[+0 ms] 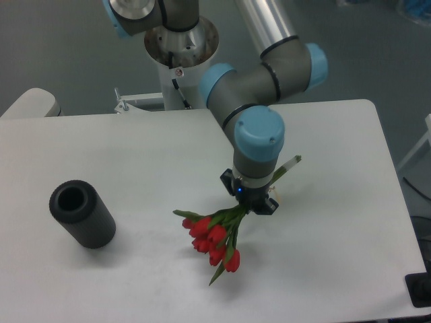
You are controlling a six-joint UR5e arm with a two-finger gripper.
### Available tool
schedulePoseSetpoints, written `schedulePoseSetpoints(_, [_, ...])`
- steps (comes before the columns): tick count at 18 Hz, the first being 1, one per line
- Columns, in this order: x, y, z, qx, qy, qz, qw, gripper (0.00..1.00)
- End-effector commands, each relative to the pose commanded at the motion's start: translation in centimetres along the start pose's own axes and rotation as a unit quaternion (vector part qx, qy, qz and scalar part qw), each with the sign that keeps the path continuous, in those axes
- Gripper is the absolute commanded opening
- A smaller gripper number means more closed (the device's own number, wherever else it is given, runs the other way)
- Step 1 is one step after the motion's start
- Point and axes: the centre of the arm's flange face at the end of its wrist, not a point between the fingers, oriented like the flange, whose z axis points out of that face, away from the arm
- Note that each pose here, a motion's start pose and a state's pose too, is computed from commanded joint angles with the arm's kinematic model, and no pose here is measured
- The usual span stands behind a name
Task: Pick up the flowers from the table
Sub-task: 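Lift the grasped tulip bouquet up off the table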
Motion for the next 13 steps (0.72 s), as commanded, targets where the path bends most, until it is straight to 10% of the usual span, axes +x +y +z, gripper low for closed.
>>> schedulePoseSetpoints(13, [0.09,-0.13,-0.15,-0.002,-0.001,0.022,0.9998,0.00])
